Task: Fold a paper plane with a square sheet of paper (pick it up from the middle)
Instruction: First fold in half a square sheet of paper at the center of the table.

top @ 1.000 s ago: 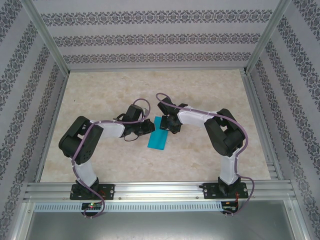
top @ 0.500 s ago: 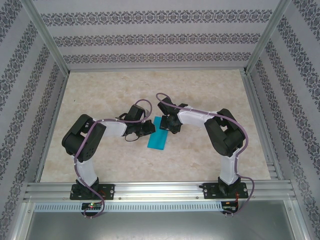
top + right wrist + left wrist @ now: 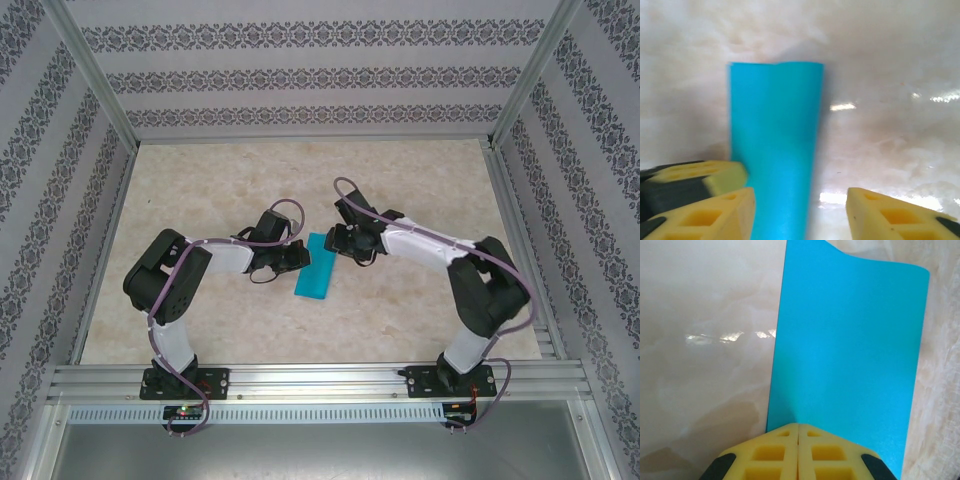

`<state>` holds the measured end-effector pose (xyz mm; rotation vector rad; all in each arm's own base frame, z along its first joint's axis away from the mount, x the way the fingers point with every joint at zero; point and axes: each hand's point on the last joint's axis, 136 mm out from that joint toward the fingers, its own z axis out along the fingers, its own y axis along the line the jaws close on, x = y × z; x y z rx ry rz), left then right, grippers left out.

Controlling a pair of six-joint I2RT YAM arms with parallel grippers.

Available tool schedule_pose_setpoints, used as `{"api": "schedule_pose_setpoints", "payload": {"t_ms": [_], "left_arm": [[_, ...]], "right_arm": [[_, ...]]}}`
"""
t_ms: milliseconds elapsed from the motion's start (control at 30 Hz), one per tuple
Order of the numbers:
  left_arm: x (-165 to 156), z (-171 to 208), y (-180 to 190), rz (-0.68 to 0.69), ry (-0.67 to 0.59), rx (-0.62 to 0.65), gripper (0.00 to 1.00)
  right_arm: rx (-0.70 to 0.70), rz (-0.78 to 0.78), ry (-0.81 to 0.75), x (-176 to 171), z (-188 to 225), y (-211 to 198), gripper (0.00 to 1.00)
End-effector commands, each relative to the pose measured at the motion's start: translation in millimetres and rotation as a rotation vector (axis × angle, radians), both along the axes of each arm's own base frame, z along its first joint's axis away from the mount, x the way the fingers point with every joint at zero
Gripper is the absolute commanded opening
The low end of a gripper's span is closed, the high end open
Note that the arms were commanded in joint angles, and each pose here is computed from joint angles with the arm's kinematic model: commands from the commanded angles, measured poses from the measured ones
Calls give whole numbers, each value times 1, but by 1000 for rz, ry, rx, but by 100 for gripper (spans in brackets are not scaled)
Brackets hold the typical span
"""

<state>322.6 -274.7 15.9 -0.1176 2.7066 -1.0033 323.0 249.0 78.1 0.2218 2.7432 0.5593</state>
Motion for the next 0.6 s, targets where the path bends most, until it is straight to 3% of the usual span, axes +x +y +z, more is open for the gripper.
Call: {"api": "schedule_pose_setpoints", "payload": {"t_ms": [0,200,567], "left_arm": [[-40,-56,40,18,149,208,7],[-38,-48,38,-14,123,210,7],[-41,-40,36,-41,109,192,7]], "right_arm": [[106,81,-54,-5,14,26,43],[213,127,-19,-15,2,54,27],[242,161,80,-28,-35,67,20]]}}
